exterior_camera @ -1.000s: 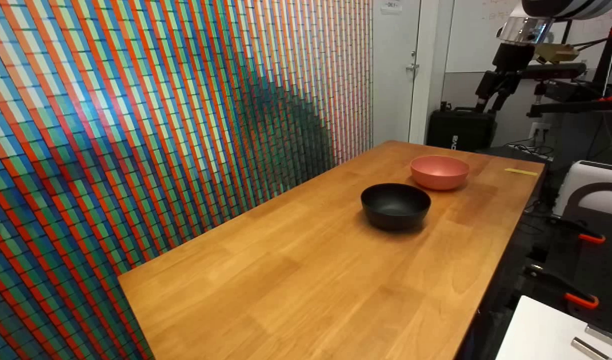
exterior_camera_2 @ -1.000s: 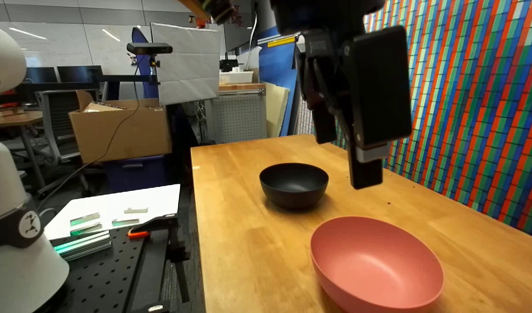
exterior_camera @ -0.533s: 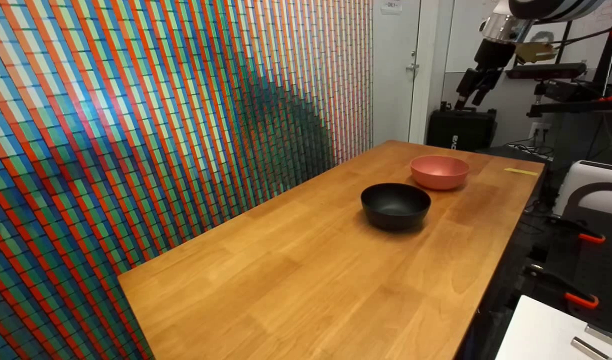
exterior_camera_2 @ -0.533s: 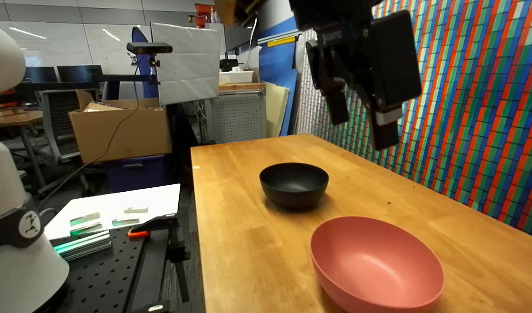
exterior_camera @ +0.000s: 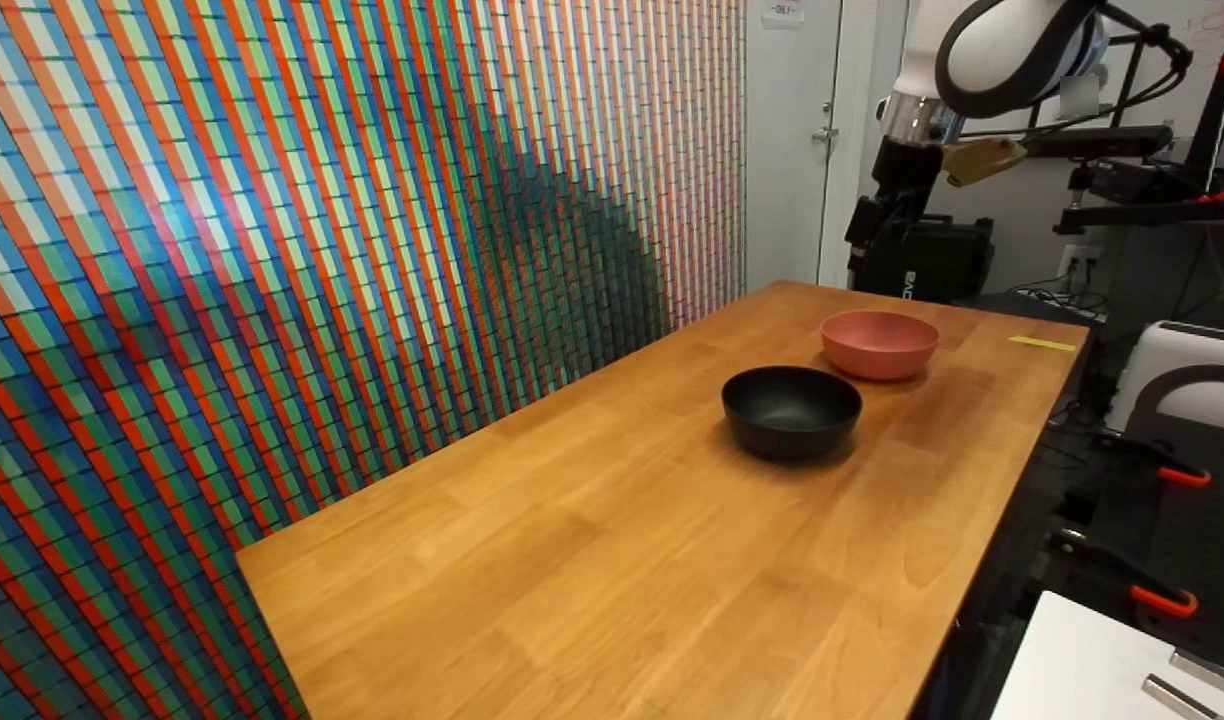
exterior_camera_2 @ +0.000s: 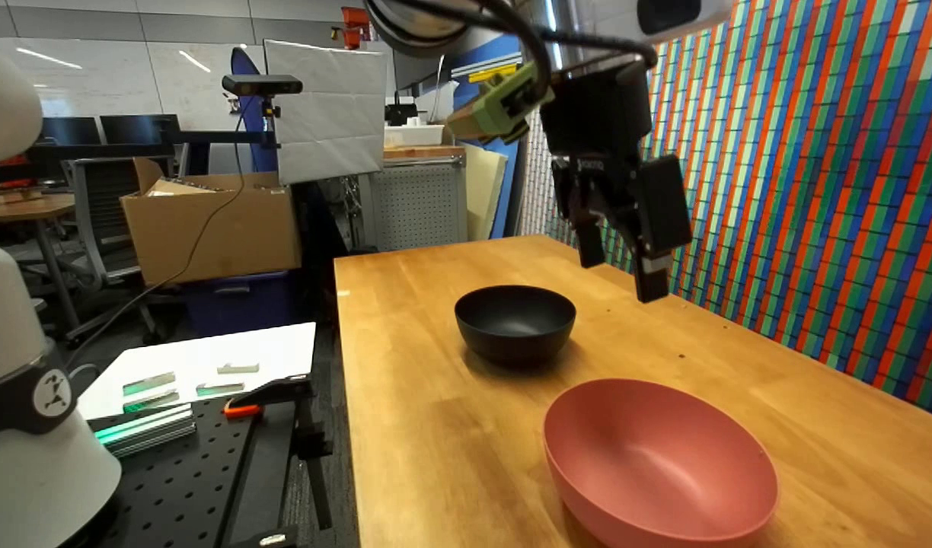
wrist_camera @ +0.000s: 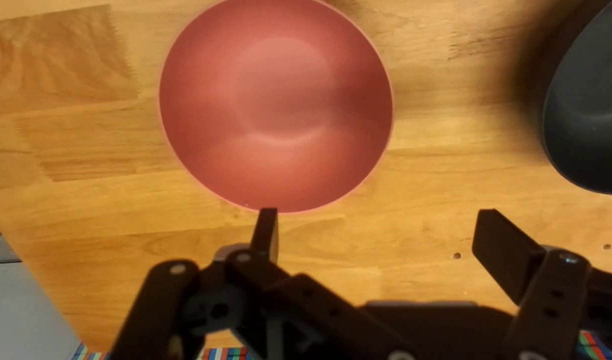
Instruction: Put the pink bowl in the black bowl
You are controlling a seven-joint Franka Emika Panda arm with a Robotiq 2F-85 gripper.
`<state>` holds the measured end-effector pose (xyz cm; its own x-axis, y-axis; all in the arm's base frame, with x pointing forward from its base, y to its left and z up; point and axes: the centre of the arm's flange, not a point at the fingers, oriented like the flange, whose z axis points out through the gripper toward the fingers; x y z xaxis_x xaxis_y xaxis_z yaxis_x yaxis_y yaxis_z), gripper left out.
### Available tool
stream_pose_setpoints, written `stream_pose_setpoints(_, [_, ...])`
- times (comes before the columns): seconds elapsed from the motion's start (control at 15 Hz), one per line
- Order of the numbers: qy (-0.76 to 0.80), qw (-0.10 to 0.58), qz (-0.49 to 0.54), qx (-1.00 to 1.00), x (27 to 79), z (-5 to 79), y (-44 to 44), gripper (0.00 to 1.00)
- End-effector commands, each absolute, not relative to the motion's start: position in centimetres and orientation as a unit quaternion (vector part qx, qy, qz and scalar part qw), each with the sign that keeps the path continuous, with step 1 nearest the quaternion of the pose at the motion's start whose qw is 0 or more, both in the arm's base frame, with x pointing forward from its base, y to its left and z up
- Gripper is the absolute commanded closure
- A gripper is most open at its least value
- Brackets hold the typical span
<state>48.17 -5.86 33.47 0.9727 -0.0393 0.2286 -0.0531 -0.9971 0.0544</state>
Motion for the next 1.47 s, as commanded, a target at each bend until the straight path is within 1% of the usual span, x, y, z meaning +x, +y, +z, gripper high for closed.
stream_pose_setpoints(0.0, [-0.035, 0.064, 0.089, 0.993, 51.4, 29.0, -5.8, 0.00])
stream_pose_setpoints(0.2, [-0.036, 0.071, 0.059, 0.995, 51.8, 25.9, -5.6, 0.00])
stream_pose_setpoints(0.4, [-0.037, 0.060, 0.043, 0.997, 51.9, 23.5, -5.2, 0.00])
stream_pose_setpoints(0.87, [-0.025, 0.052, 0.027, 0.998, 52.2, 20.4, -3.6, 0.00])
stream_pose_setpoints(0.93, [-0.021, 0.055, 0.027, 0.998, 52.1, 19.9, -3.5, 0.25])
stream_pose_setpoints(1.0, [-0.019, 0.055, 0.025, 0.998, 52.1, 19.6, -3.4, 0.27])
stream_pose_setpoints(1.07, [-0.018, 0.056, 0.024, 0.998, 51.9, 19.3, -3.3, 0.34])
stream_pose_setpoints(1.2, [-0.016, 0.056, 0.021, 0.998, 51.8, 19.0, -3.2, 0.51])
stream_pose_setpoints(1.4, [-0.015, 0.056, 0.019, 0.998, 51.8, 19.0, -3.4, 0.73])
